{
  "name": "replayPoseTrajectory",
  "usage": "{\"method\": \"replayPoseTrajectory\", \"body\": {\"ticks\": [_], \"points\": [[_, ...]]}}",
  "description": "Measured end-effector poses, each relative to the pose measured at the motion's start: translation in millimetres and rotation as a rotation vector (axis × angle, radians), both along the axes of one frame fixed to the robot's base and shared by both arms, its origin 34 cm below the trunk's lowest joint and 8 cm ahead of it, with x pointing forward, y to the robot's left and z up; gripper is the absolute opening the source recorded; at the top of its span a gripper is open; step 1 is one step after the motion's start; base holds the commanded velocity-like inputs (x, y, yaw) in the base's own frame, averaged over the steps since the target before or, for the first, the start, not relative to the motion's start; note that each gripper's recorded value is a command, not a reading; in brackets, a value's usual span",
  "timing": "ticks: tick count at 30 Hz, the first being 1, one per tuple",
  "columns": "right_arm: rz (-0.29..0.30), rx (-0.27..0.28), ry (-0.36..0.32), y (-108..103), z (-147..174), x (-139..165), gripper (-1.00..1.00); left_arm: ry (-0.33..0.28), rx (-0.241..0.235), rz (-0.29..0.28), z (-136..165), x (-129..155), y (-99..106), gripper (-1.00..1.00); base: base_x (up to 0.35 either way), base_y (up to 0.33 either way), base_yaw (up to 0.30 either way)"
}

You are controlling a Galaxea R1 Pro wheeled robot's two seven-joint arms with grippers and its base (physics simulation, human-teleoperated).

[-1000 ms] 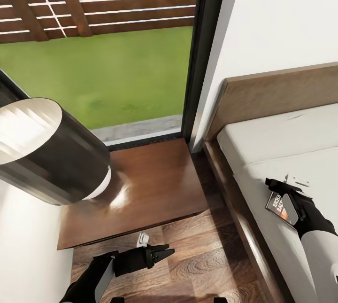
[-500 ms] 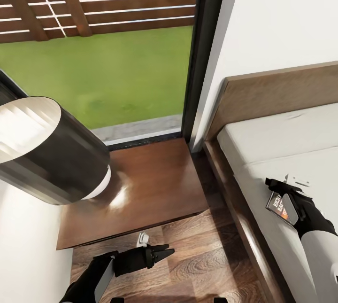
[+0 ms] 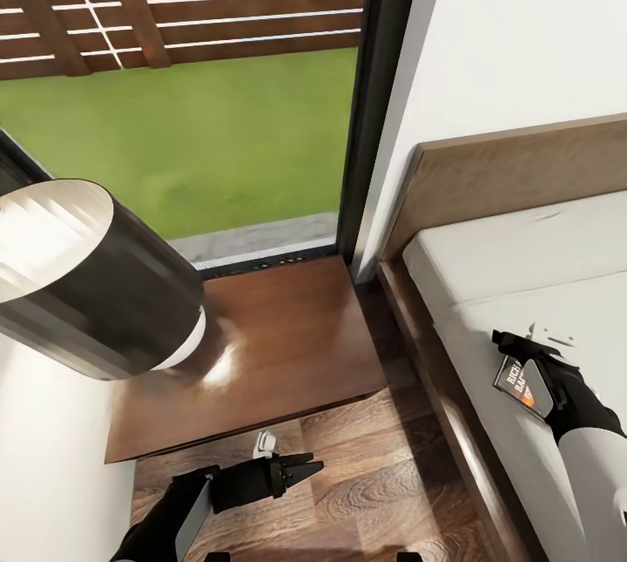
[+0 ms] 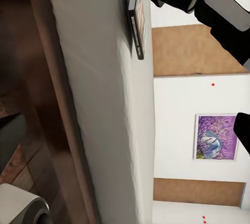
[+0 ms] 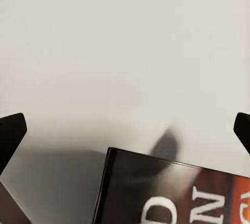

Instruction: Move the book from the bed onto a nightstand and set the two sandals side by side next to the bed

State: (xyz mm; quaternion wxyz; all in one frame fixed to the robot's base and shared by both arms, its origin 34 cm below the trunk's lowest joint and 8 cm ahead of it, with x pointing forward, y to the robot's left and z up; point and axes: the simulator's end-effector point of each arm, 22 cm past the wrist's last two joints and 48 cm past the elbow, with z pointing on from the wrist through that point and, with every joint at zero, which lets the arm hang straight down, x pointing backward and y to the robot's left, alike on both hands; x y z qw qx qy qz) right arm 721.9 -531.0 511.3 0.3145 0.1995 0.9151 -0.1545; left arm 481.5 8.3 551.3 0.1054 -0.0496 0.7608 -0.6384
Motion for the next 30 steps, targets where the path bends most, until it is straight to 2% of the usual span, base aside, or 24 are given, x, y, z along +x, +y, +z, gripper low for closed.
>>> {"method": "replayPoseTrajectory", "body": {"ticks": [5, 30], "points": [[0.000, 0.000, 0.000, 0.1, -0.2, 0.1, 1.00, 0.001, 0.000, 0.002, -0.2, 0.3, 0.3, 1.00, -0.149, 0.000, 0.000], [0.000, 0.000, 0.000, 0.2, -0.3, 0.2, 1.00, 0.000, 0.000, 0.002, -0.1, 0.6, 0.3, 1.00, -0.025, 0.000, 0.000]]}}
